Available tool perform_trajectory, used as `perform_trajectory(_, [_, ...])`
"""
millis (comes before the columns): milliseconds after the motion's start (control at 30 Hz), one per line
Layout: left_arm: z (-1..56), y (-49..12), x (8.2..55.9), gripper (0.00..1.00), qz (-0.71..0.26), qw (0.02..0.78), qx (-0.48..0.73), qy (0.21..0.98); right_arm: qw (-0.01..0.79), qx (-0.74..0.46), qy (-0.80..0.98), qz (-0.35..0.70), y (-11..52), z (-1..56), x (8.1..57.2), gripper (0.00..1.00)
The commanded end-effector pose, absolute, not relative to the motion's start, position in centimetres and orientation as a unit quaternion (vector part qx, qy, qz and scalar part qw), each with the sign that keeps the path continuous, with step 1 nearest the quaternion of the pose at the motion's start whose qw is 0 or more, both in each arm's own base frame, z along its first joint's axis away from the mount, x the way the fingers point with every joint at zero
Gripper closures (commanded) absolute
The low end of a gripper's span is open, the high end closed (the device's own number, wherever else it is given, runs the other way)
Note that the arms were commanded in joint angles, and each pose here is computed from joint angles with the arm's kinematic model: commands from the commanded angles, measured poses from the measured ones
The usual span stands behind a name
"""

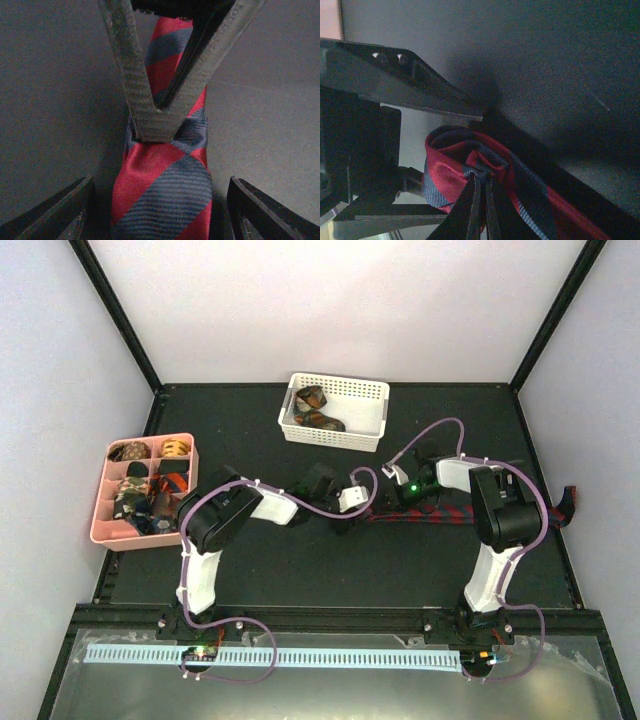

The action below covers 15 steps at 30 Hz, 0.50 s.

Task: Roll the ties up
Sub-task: Roll the tie at the center of the board.

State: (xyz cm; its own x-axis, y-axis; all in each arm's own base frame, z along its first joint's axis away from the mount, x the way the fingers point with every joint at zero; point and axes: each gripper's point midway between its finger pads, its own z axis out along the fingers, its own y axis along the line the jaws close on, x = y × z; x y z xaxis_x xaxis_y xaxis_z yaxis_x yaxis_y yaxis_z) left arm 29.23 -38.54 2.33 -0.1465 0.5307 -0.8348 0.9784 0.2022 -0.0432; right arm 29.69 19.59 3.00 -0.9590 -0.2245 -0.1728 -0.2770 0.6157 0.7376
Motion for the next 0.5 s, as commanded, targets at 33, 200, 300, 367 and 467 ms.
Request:
perform_trajectory(33, [3.5, -39.1, 29.2, 0.20, -0.326, 0.368, 0.545, 0.679, 0.040, -0.143, 0.894, 0.422, 19.6, 3.8, 29.6, 0.98])
perform_trajectory(200, [2.6, -40.3, 29.5, 0.19, -0.321, 0.360, 0.552, 0.681, 0.040, -0.144, 0.896, 0.419, 19.5, 3.7, 29.5, 0.98])
perform_trajectory(300, [1.7, -41.0, 29.7, 0.22, -0.315, 0.346, 0.555, 0.688, 0.041, -0.143, 0.895, 0.420, 19.5, 3.7, 29.6, 0.98])
perform_trajectory(367, [1.1, -41.0, 29.9, 0.28, -0.309, 0.337, 0.556, 0.694, 0.041, -0.142, 0.895, 0.421, 19.5, 3.8, 29.6, 0.98])
perform_trajectory(467, [0.8, -40.5, 29.6, 0.45, -0.298, 0.332, 0.567, 0.692, 0.044, -0.144, 0.892, 0.426, 19.6, 4.1, 29.6, 0.98])
